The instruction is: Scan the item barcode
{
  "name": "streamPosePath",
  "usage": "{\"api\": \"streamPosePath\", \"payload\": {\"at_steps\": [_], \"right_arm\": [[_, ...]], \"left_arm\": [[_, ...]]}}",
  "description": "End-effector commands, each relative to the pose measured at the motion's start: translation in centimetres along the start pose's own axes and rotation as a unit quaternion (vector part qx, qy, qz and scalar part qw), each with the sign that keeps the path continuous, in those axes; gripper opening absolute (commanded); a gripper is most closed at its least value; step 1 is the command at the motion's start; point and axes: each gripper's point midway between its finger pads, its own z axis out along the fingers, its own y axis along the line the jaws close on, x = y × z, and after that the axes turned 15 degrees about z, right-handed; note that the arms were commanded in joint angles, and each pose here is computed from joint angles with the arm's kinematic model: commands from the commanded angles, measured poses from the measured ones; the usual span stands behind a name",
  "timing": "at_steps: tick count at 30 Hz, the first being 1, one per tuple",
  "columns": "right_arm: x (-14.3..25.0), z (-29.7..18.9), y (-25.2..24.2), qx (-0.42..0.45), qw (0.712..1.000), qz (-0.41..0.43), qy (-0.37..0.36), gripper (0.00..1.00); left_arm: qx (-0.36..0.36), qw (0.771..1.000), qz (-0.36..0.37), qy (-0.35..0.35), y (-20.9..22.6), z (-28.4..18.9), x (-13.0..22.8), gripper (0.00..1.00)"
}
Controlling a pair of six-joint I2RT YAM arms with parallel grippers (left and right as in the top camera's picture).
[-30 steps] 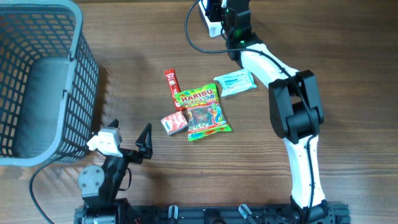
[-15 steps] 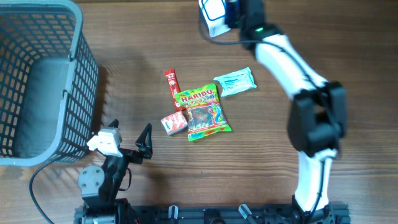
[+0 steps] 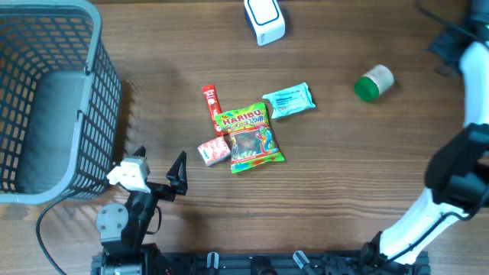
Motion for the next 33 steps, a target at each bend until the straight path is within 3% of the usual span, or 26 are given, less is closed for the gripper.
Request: {"api": "streamPosePath", "payload": {"at_steps": [1,6,10,13,18,23,28,33], "right_arm": [[4.7,0.5,3.6,-0.101,0.988,-0.031,0.112,0.98],[10.1,-1.4,7.5,-0.14,0.97,-0.095,0.173,1.0],[14.1,-3.0,9.7,-0.143,0.961,-0.094,0.216,1.0],[16.8,-3.1,8.3,-0.036,0.971,0.028,0.235,1.0],[20.4,-0.4,9.7,0.033,0.964,0.141,0.225,1.0],[21.2,1.5,9.6,0.069,0.947,0.235,0.21,0.99],[20.0,1.8,11.7,0.021,0.949,0.241,0.202,0.99],[19.4,2.1,11.2,0.028,0.958,0.222,0.18,1.0]], "left_arm": [[-0.005,1.0,0.007,0.002,0.2,0.0,0.2,1.0],[-0.005,1.0,0.007,0.002,0.2,0.0,0.2,1.0],[-0.005,1.0,0.007,0.002,0.2,0.0,0.2,1.0],[-0.005,1.0,0.007,0.002,0.2,0.0,0.2,1.0],[-0.005,1.0,0.007,0.002,0.2,0.0,0.2,1.0],[-0.005,1.0,0.007,0.002,0.2,0.0,0.2,1.0],[-0.005,1.0,0.007,0.002,0.2,0.0,0.2,1.0],[-0.005,1.0,0.007,0.002,0.2,0.0,0.2,1.0]]}}
